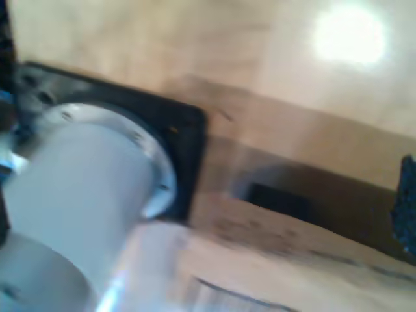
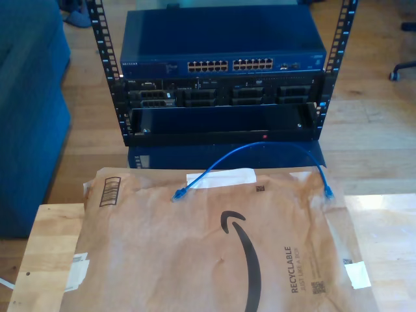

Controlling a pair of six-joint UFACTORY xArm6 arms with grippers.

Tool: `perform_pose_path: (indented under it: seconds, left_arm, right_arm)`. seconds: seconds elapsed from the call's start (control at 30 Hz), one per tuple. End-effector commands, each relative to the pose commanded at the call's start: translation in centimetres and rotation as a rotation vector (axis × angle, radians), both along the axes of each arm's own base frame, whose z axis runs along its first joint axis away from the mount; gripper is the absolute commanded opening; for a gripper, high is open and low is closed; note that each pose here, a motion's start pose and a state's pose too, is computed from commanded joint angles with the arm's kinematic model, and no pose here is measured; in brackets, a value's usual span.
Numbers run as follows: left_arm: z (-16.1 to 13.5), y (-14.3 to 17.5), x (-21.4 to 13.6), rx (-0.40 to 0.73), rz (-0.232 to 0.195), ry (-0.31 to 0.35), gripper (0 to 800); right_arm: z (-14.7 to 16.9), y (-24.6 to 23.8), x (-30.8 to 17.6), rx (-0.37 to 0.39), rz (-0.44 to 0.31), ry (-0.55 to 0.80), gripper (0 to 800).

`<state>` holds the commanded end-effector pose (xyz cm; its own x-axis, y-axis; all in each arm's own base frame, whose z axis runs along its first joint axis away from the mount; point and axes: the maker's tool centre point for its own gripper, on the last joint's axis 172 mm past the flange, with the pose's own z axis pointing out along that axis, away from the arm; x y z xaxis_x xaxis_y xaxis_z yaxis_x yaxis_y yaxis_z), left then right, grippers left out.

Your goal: Grab the cable and plug it in

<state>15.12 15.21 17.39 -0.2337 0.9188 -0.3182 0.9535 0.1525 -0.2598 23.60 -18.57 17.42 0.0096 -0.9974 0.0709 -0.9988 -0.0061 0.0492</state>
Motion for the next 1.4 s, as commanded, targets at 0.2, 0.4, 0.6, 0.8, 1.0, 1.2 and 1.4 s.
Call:
perform_pose_path:
  seconds: [0.2,0.4,0.6,0.8,1.0,1.2,1.4]
  left_arm:
    - [0.1,-7.8,5.6,-0.045,-0.04,0.04,800]
    - [1.9,-11.1,10.2,-0.067,0.017,0.025,800]
    - [1.5,-11.1,10.3,-0.071,0.022,0.036,800]
    - [0.9,-11.2,10.1,-0.083,0.02,0.057,800]
    - [0.6,-11.6,10.2,-0.086,0.006,0.069,800]
    - [0.5,-11.9,10.2,-0.088,-0.003,0.076,800]
    - [0.5,-11.9,10.2,-0.088,-0.004,0.076,800]
  right_arm:
    - [1.4,12.6,8.3,-0.014,0.112,-0.046,793]
    - [1.0,25.1,12.4,-0.009,0.216,-0.03,796]
    - [1.4,36.9,17.2,0.049,0.295,-0.034,796]
    - [-1.0,44.5,22.6,0.11,0.32,-0.012,796]
    - [-3.1,48.9,26.2,0.112,0.463,-0.004,794]
    - [-4.5,49.6,26.6,0.106,0.567,0.03,794]
    - [-6.9,50.1,27.4,0.103,0.616,0.053,794]
